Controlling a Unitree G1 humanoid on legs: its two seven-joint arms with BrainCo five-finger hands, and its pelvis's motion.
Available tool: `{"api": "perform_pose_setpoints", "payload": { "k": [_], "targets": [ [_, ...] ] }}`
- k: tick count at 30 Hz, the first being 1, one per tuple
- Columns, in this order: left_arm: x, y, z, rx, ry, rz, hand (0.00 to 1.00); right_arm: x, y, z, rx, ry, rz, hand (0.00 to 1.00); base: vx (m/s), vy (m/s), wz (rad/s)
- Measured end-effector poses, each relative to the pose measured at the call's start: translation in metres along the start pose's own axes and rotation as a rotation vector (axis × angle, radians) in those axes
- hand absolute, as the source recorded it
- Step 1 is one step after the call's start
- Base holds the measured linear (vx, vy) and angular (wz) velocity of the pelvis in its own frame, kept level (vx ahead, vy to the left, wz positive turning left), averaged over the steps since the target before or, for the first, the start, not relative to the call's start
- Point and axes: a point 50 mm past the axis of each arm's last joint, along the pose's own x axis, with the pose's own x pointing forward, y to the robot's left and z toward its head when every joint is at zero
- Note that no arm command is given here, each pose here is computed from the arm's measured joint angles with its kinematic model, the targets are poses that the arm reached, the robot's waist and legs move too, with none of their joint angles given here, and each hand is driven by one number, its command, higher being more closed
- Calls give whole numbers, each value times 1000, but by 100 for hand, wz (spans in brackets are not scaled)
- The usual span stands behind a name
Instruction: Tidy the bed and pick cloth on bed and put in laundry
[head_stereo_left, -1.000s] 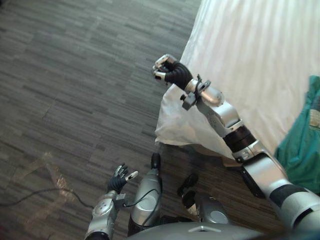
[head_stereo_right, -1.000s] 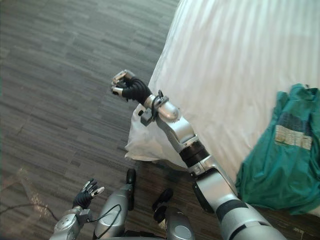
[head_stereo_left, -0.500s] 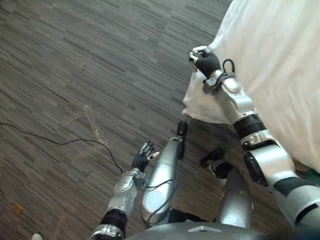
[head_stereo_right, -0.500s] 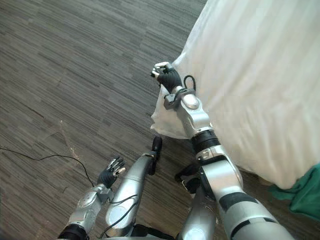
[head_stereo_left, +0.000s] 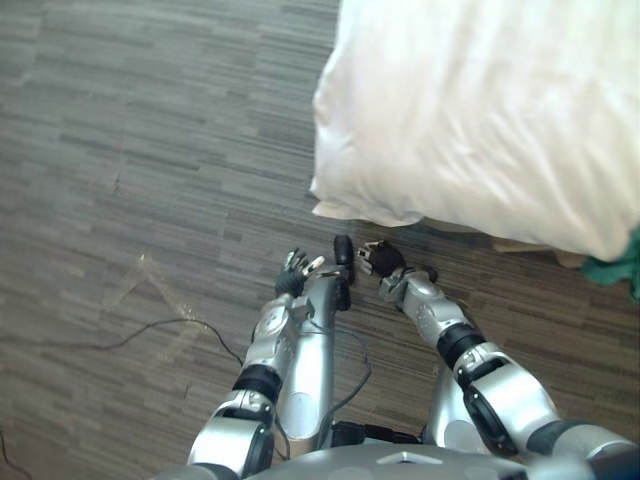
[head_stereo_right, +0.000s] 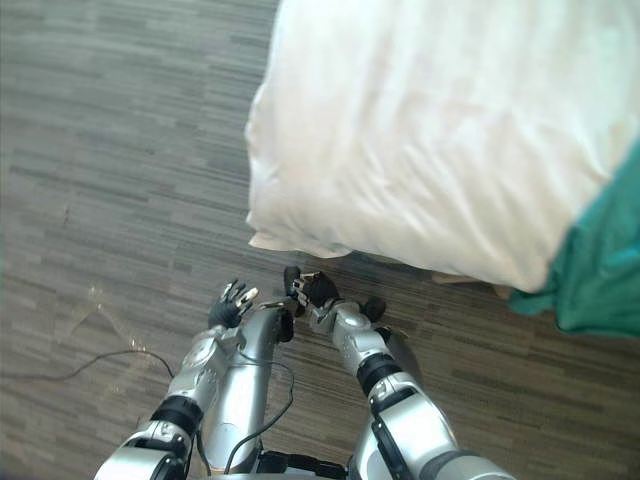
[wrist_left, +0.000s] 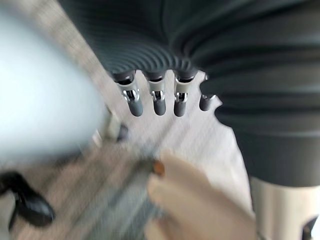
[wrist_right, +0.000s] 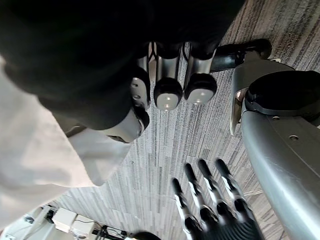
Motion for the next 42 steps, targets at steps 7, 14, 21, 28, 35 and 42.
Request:
{"api": "perform_pose_setpoints", "payload": {
  "k": [7, 14, 21, 28, 35, 42],
  "targets": [
    [0, 1, -10, -23, 83, 65, 0, -29, -23, -45, 179, 27, -137, 100, 61, -50, -23],
    [-24, 42, -42, 9, 223, 167, 0, -114, -111, -89, 483, -98, -489, 100, 102, 30, -37],
    [-59, 83, -72, -64, 383, 253, 0, -166, -111, -105, 501, -219, -437, 100, 135, 49, -21],
    [-111, 104, -115, -85, 578, 298, 0, -147, -67, -37, 417, -504, -49, 100, 72, 56, 2],
    [-125, 109, -125, -39, 623, 296, 0, -111, 1, -11, 437, -440, 364, 100, 0, 23, 19],
    [-97, 96, -107, -9, 535, 220, 0, -53, 60, 82, 389, -533, 610, 100, -87, 5, 17]
  ]
}}
